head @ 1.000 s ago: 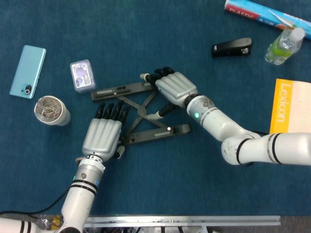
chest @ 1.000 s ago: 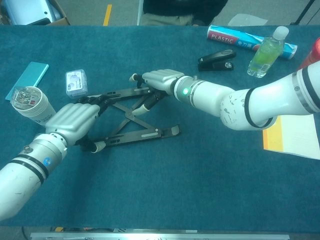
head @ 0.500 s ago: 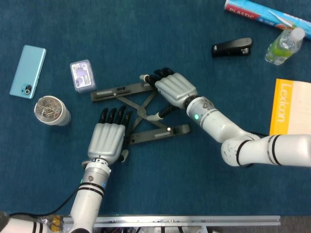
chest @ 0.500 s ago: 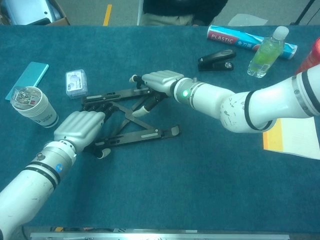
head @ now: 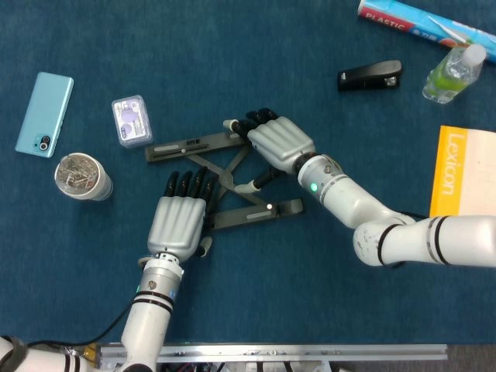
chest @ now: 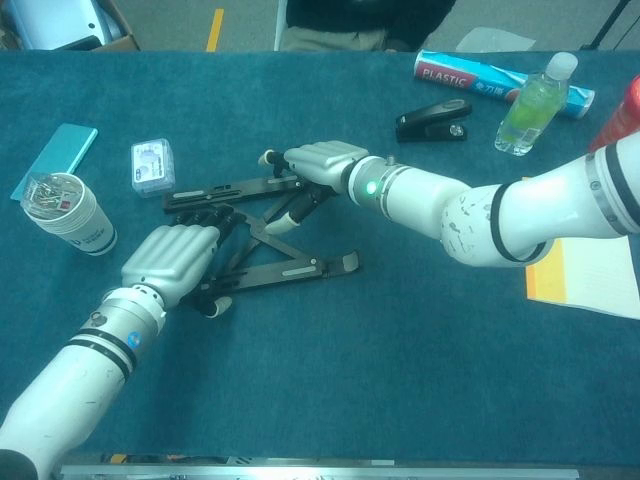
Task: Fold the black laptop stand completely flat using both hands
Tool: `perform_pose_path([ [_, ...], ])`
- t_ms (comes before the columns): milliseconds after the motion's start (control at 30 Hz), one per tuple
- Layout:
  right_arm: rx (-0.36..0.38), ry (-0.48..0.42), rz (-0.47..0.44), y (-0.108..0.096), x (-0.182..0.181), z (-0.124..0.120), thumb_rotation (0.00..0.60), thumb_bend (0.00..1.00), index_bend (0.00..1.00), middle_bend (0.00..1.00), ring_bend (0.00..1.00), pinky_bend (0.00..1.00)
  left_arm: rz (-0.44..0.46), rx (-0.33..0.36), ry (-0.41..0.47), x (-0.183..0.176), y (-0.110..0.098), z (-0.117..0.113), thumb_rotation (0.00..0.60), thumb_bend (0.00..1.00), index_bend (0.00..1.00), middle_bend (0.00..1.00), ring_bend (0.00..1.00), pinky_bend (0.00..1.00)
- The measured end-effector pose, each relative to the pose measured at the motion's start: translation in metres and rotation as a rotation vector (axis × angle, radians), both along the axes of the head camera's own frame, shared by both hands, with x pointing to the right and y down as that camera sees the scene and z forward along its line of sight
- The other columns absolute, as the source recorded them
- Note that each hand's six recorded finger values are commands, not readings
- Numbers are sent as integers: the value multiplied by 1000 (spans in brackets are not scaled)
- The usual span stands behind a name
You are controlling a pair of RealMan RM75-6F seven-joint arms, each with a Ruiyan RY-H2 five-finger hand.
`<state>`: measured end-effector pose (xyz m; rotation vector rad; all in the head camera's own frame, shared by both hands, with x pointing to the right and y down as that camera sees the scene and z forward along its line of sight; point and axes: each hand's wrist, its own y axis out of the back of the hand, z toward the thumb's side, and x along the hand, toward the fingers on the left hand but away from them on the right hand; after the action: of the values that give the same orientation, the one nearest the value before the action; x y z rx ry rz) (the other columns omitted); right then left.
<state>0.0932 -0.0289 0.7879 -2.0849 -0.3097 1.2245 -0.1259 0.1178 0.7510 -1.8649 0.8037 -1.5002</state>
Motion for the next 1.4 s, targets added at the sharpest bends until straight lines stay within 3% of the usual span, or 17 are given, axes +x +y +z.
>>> perform_pose_path([
  [1400,-69,8,-37,22,17,-12,299,0,0,191,0,0,-18,24,47,12,-6,11,600,247,0,0,0,0],
])
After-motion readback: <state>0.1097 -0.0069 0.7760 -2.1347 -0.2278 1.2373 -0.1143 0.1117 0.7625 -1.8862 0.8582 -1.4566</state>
